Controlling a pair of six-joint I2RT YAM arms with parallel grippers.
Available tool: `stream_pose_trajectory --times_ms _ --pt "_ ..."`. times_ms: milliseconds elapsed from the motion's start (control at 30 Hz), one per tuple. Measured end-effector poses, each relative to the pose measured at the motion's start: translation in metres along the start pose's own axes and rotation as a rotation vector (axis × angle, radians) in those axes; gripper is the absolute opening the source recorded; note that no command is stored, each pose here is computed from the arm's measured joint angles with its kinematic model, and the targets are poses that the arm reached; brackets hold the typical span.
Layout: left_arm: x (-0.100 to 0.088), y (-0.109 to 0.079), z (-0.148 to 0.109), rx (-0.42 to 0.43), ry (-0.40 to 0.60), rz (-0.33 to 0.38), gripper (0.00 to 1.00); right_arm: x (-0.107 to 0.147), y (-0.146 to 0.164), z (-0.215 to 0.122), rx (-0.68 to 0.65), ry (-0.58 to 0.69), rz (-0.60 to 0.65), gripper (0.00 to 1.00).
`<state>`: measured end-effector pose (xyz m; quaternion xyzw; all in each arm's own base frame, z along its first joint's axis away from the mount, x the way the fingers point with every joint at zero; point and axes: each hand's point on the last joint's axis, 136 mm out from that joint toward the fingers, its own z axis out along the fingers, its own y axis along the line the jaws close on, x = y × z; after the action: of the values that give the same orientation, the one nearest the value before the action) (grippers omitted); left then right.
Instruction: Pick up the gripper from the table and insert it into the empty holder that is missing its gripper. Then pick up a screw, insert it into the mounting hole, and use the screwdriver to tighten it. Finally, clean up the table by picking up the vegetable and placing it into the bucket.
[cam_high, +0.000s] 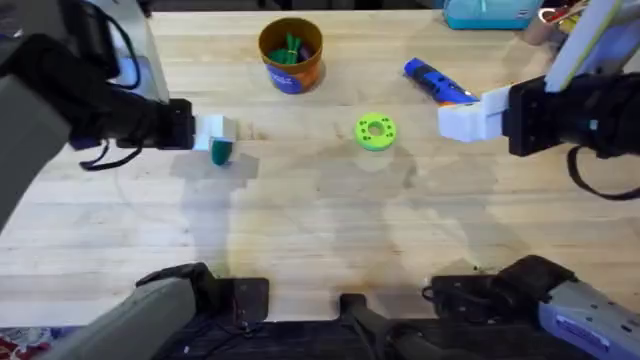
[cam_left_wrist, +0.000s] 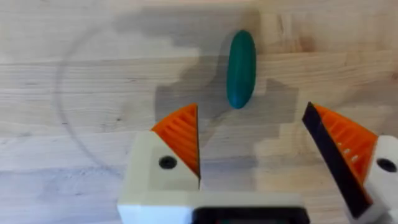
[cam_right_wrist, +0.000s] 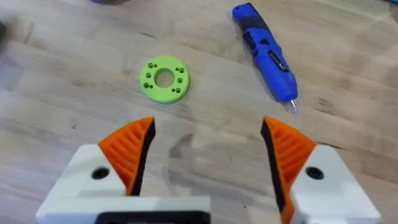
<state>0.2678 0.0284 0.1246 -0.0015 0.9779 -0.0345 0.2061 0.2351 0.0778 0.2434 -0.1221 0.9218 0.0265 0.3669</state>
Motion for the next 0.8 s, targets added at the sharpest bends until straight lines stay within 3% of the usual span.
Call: stream_pose_trajectory --times_ms 133,800 --pt "0.007 0.001 0.025 0.027 0.088 -0.014 0.986 0.000 0.000 0.000 0.000 -0.001 0.001 0.995" --pt "0.007 0.001 0.025 0.027 0.088 -0.014 0.986 0.000 0.000 0.000 0.000 -0.001 0.001 0.995"
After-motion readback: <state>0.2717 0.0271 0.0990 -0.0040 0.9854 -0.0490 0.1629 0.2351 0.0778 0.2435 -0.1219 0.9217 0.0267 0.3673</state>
